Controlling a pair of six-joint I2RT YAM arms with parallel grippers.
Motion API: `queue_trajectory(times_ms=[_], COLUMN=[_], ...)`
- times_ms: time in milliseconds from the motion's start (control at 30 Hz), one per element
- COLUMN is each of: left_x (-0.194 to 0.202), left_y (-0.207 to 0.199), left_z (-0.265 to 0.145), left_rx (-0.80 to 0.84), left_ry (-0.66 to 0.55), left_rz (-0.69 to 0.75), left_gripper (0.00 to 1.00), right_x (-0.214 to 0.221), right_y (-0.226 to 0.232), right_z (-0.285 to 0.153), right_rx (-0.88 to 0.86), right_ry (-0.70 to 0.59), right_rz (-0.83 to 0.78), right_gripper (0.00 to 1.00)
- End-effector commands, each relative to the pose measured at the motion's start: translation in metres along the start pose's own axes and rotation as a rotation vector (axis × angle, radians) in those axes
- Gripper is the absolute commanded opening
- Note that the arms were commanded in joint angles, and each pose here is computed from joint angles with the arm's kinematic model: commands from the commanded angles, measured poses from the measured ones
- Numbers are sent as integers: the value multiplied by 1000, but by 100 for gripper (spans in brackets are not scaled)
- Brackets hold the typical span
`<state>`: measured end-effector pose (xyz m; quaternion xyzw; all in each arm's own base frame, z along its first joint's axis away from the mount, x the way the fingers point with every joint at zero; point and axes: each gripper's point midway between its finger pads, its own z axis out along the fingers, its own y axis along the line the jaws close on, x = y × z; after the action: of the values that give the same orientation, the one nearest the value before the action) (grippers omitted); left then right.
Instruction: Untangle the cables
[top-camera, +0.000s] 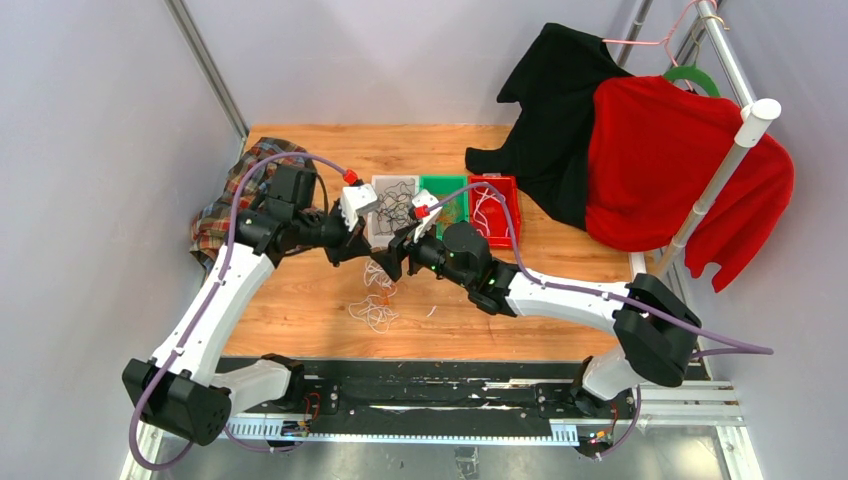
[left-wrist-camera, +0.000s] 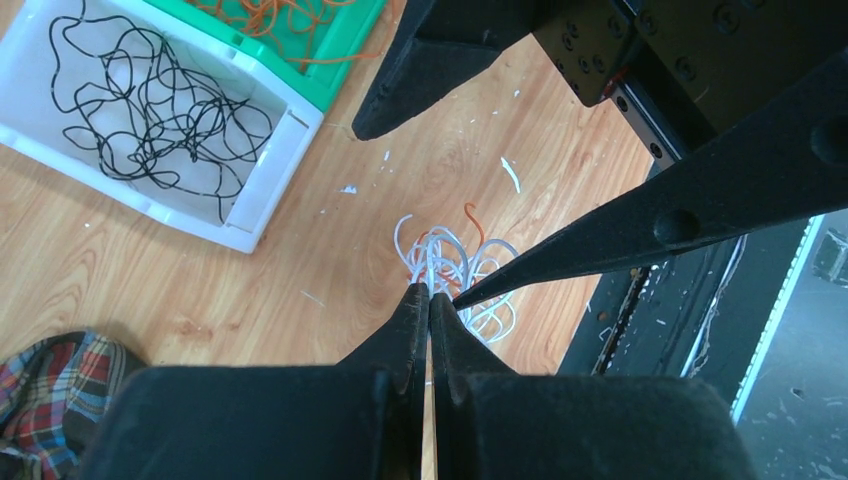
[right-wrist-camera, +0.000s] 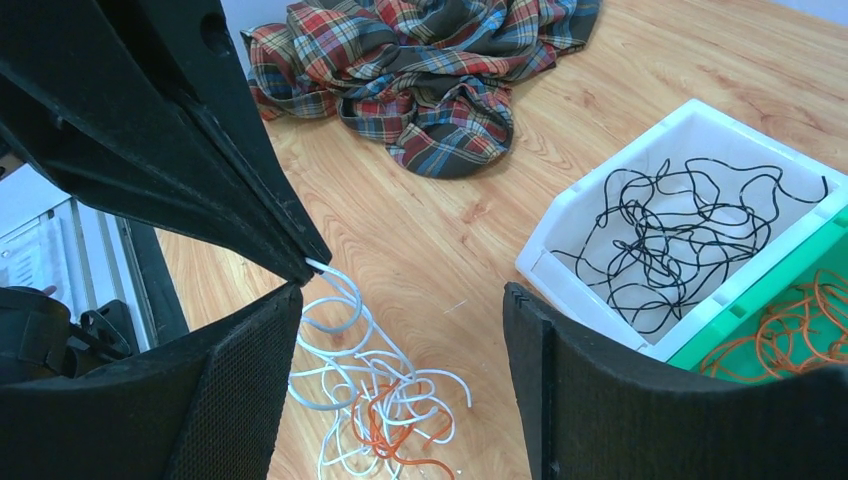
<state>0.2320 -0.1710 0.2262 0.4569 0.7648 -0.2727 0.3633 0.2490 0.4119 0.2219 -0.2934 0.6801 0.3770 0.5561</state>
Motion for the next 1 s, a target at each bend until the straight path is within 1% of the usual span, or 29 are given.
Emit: queue_trajectory(times_ms=[0,233,400,500,600,767,900,967], left_x=[-14,-21,-31,-40,-50,-68,-85,-104], left_y=[-6,-19,-32,-38,-45,-53,-49,-47], left_z=[-8,-10,-15,-18,-23,-32,-43,-53], left_rx=[2,48,92,116,134,144,101,82], left_ry=[-28,-42,-64,-81,-90,-115,-124,-142], left_rz=[21,10,-13,-23,-13,-6,13,38], left_gripper=[1,1,1,1,1,1,1,0], right_x=[-10,-9,-14,-10,-3,19,38,47], right_y=[3,-9,-21,-25,-27,-21,-18,-19], right_z=[1,12,19,25,29,33,28,23], right_rx=[15,89,157,181,189,146,121,124], right_ry=[-26,-31,-79,-79,-76,-49,-33,-22], right_rz=[-28,-12,5,7,21,66,114,136], right_gripper=[73,68,66,65,64,65,64,63])
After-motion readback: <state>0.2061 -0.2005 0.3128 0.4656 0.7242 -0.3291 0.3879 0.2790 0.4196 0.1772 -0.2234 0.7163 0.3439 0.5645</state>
